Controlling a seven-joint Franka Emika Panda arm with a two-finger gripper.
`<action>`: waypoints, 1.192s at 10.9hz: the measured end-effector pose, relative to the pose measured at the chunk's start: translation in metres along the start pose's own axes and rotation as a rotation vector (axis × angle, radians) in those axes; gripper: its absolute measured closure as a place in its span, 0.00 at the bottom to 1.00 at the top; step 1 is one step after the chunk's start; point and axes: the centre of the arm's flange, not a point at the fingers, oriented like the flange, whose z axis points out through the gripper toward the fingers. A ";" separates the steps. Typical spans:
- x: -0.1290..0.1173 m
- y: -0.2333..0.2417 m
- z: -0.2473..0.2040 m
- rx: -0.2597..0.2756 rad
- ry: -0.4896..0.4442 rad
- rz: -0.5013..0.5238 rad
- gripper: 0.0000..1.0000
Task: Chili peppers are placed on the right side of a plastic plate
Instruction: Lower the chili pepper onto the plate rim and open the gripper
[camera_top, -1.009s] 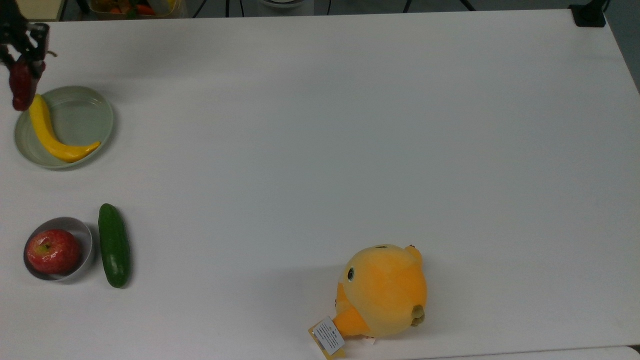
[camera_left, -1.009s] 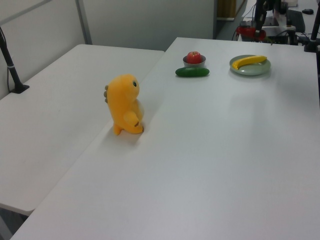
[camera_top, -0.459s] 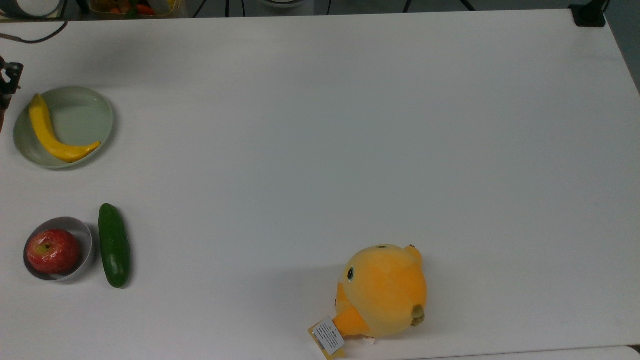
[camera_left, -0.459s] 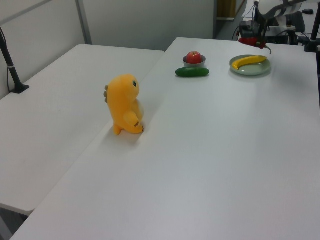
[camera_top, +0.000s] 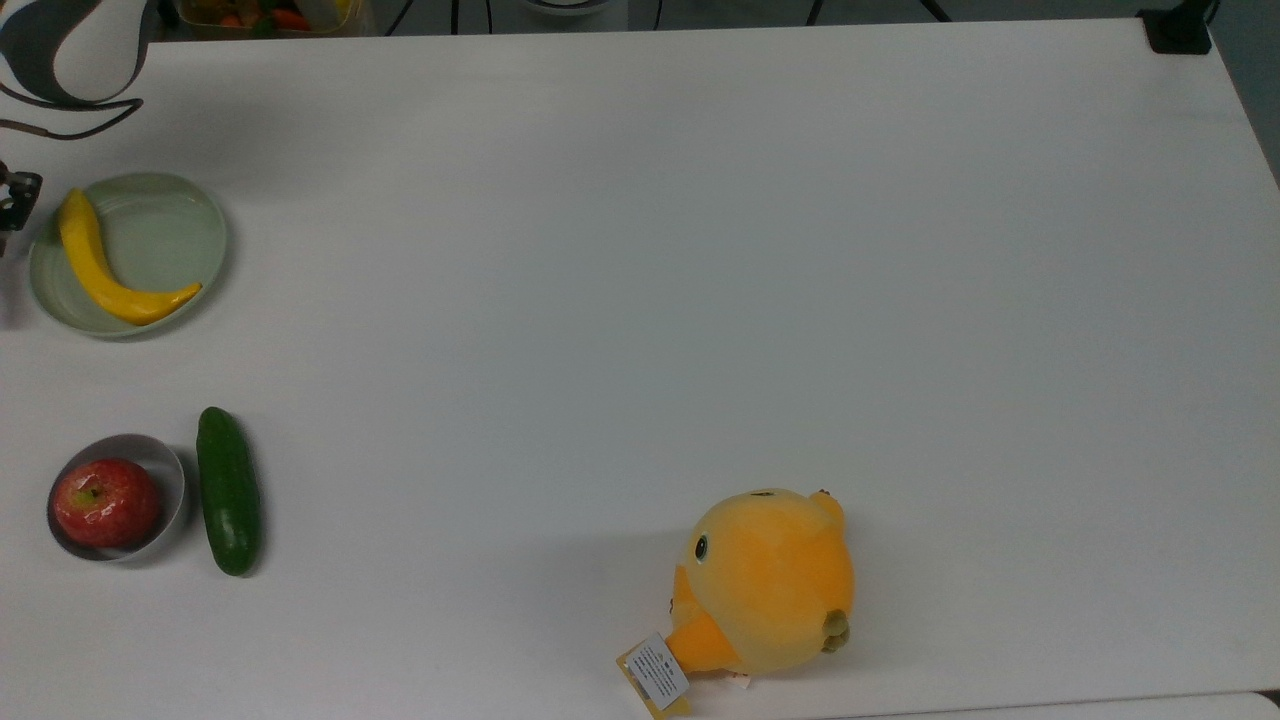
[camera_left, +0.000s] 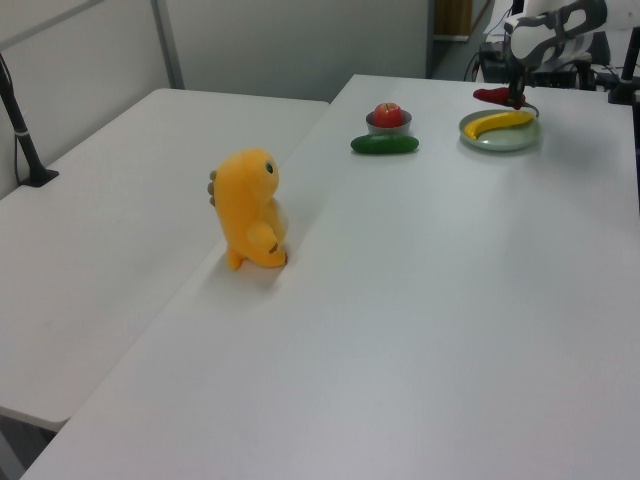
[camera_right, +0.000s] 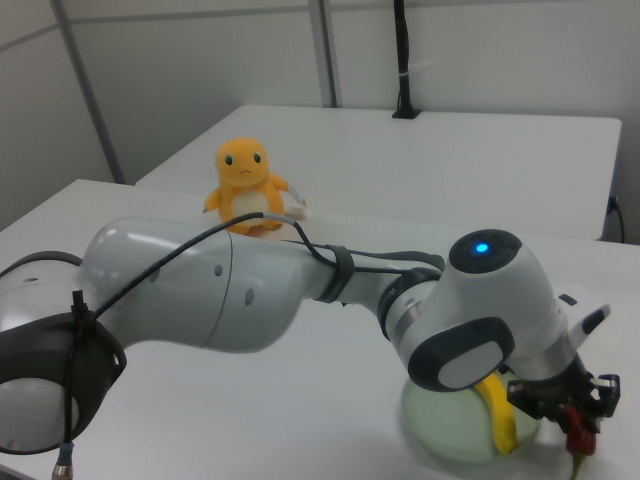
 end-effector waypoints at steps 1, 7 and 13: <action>0.001 0.001 0.003 -0.011 0.006 -0.001 0.63; 0.004 0.000 0.004 -0.010 0.019 0.021 0.23; 0.017 0.019 -0.037 -0.054 0.082 0.065 0.01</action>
